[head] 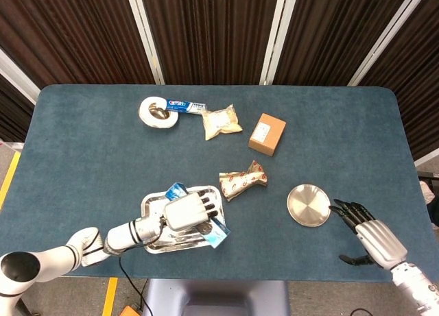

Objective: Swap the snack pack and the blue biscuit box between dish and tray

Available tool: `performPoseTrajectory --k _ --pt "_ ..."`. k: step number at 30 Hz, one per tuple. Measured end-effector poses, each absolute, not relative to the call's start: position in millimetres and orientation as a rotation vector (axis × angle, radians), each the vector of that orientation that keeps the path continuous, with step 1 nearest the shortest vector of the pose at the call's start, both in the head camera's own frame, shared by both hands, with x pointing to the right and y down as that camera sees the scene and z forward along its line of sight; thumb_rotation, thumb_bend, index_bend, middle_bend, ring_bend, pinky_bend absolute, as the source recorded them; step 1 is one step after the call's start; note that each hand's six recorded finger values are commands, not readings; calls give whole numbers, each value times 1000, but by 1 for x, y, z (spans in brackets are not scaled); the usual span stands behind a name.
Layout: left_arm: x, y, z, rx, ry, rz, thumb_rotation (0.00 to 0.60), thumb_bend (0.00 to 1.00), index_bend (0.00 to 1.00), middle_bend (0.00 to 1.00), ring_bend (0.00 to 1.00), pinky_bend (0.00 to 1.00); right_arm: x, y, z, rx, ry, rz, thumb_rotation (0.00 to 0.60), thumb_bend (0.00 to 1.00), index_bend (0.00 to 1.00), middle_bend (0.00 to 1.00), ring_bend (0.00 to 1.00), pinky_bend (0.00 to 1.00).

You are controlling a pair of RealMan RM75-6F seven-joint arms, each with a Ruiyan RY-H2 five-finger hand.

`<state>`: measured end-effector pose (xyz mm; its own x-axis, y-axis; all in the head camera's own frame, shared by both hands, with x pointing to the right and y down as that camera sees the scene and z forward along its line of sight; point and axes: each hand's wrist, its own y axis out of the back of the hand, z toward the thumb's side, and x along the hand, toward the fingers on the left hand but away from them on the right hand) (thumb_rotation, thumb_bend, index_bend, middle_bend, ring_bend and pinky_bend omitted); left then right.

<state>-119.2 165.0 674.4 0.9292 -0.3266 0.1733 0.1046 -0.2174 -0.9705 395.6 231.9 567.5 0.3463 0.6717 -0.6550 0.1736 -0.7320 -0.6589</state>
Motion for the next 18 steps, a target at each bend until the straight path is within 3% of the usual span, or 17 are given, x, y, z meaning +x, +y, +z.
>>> performPoseTrajectory --k 11,14,18 --pt "23 183 674 -1882 207 -305 600 386 724 807 626 663 413 213 574 -2211 -798 1412 600 260 0 0 0 0" --pt "51 196 673 -1893 198 -279 600 388 621 770 568 634 418 209 573 -2228 -819 1412 600 260 0 0 0 0" --pt "69 205 679 -1880 195 -278 600 388 449 673 425 485 422 207 571 -2244 -817 1401 600 259 0 0 0 0"
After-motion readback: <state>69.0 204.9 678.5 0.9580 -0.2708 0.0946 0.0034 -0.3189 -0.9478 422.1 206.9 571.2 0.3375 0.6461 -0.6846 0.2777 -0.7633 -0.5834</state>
